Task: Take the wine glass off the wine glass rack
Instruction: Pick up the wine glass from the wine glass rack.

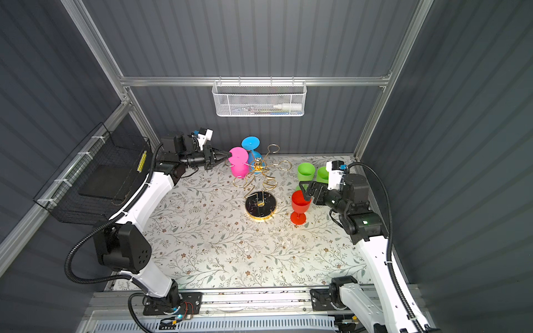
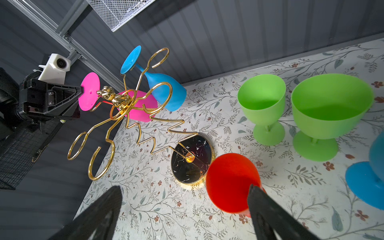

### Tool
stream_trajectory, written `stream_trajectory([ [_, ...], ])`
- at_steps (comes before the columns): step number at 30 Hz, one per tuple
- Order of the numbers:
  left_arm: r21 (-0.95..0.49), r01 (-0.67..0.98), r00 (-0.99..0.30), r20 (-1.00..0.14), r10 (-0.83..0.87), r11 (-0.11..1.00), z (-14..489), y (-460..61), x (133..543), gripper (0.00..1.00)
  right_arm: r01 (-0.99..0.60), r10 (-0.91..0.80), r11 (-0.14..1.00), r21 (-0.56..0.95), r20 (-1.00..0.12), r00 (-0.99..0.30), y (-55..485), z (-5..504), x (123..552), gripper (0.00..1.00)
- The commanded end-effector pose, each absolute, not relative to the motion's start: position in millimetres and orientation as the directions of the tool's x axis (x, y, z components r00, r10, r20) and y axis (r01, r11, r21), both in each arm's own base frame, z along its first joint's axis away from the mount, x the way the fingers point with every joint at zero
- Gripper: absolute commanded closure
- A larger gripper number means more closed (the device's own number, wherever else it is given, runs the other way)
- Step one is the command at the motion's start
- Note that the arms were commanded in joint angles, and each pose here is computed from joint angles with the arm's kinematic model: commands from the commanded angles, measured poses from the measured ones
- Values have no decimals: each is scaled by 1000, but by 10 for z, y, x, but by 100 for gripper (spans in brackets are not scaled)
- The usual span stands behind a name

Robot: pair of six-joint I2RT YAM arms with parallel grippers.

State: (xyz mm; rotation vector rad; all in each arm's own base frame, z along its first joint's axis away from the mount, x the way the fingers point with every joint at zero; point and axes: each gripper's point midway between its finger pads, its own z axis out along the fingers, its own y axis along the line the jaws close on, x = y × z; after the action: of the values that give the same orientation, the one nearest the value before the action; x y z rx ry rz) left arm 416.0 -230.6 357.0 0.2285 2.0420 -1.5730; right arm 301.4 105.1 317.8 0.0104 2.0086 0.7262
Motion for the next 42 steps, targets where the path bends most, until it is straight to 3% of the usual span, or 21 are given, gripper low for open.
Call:
stream_trajectory([
  [1, -811, 496, -798, -566, -205, 309, 3758, -2319, 4194, 100, -290, 295, 823, 488, -804, -516, 1037, 3222, 2999, 4],
  [15, -805, 479, -763, -579, -286, 351, 3791, -2184, 4372, 100, -286, 292, 828, 483, -806, -515, 1020, 3220, 2963, 4],
  [28, -795, 450, -702, -596, -390, 406, 3963, -1513, 4408, 100, -294, 287, 830, 474, -815, -504, 1018, 3256, 2973, 3],
  [42, -768, 568, -640, -639, -427, 296, 4768, -1066, 3989, 100, -365, 217, 850, 381, -883, -417, 1074, 3564, 2992, 4],
])
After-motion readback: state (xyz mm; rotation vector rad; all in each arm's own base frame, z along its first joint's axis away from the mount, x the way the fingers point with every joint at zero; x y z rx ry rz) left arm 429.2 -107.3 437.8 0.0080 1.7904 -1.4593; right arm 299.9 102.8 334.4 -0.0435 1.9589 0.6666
